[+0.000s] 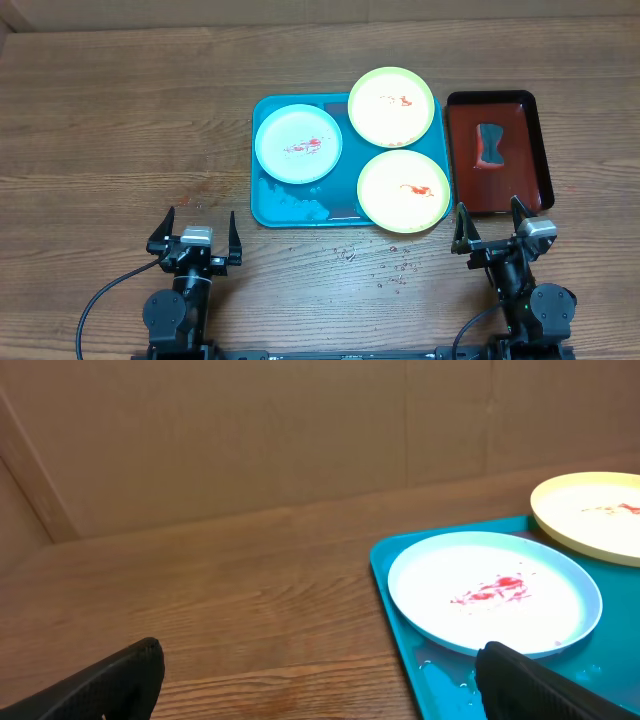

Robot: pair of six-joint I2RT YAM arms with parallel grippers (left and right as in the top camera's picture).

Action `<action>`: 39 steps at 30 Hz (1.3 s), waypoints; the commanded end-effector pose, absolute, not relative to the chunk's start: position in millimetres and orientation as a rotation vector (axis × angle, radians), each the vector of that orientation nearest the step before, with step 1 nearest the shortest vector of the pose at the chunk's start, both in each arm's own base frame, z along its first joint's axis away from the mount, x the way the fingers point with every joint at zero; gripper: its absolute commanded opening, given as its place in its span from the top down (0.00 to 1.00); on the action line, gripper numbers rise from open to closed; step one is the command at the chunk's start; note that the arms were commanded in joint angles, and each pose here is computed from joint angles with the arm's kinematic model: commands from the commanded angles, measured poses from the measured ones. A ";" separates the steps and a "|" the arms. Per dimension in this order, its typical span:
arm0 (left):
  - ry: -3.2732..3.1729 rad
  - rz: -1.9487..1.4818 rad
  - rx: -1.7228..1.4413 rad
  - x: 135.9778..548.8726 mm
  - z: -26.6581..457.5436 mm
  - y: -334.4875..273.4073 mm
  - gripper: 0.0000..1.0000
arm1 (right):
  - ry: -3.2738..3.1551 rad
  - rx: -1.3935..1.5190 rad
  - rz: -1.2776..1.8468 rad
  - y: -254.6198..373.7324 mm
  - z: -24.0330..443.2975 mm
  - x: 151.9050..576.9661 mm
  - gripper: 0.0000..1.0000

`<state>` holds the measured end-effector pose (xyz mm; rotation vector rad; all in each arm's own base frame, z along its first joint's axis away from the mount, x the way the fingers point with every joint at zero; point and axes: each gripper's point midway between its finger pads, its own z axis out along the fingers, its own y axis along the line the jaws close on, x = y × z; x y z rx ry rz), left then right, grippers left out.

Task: Clean dirty plates on tray and stack at the side

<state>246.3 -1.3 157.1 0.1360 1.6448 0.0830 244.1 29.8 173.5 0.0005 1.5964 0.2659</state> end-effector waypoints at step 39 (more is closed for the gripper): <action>1.856 -0.235 0.201 282.0 252.3 -38.7 0.00 | 1.673 -0.103 0.444 60.9 261.6 247.6 0.00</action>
